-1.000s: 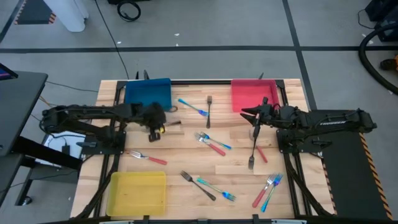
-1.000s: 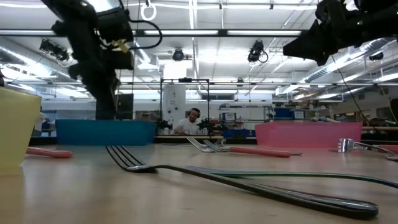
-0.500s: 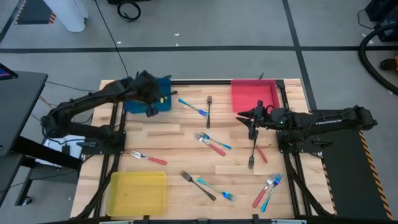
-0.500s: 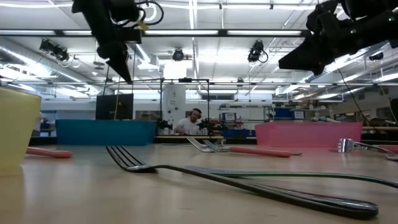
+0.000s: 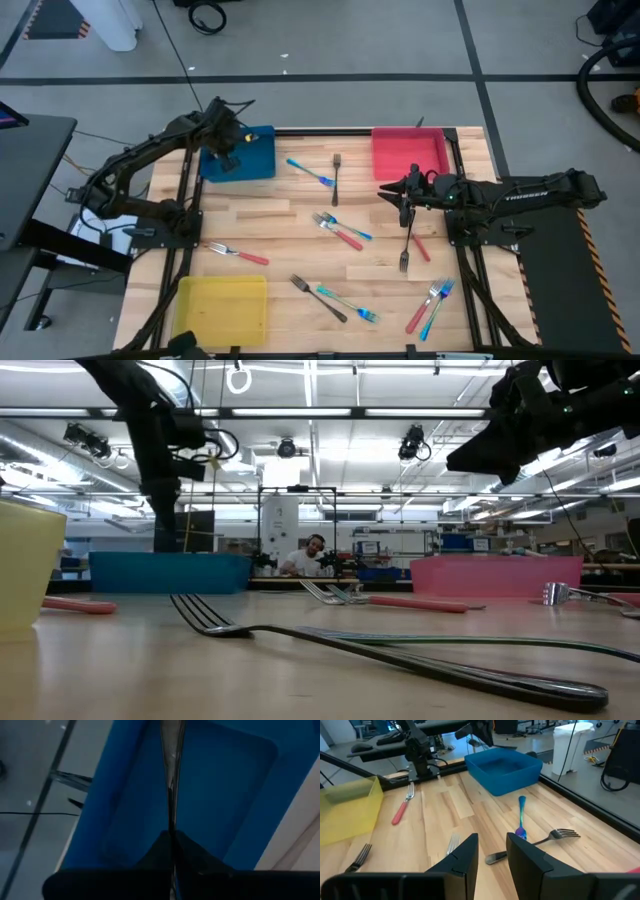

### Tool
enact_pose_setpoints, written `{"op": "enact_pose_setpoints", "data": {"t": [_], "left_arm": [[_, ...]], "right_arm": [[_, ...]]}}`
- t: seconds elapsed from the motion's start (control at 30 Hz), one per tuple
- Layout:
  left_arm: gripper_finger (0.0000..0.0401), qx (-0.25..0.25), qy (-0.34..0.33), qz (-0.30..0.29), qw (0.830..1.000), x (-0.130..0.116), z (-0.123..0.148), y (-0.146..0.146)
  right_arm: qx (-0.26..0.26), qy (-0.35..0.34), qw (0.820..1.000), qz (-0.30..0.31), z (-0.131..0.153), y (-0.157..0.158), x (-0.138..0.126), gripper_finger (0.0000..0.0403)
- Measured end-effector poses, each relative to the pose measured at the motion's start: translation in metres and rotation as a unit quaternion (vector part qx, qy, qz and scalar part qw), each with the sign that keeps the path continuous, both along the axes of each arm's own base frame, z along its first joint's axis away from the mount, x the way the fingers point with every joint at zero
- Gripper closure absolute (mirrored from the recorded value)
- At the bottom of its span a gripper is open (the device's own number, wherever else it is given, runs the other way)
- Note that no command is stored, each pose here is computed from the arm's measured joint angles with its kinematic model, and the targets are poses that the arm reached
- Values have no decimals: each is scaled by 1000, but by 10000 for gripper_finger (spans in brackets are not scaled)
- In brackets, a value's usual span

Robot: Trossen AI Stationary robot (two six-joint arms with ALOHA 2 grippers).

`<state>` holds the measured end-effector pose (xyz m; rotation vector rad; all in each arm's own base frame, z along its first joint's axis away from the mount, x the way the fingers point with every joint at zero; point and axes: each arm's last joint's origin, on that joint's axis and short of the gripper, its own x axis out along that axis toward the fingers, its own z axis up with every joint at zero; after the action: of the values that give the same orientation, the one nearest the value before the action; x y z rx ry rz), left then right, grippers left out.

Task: Sort silverware by color (type)
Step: Put the middle left black fork into the blue bin

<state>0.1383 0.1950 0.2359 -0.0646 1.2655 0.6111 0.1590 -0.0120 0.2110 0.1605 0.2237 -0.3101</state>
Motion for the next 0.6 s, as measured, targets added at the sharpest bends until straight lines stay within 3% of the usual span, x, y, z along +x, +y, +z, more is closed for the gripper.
{"op": "enact_pose_setpoints", "data": {"t": [0.13,0.6], "left_arm": [[392,-30,-22,-17,999,7,-9,4],[390,-72,1,-11,997,22,-39,15]], "right_arm": [[0,0,1000,0,0,0,0,294],[-2,-1,1000,1,0,0,0,294]]}}
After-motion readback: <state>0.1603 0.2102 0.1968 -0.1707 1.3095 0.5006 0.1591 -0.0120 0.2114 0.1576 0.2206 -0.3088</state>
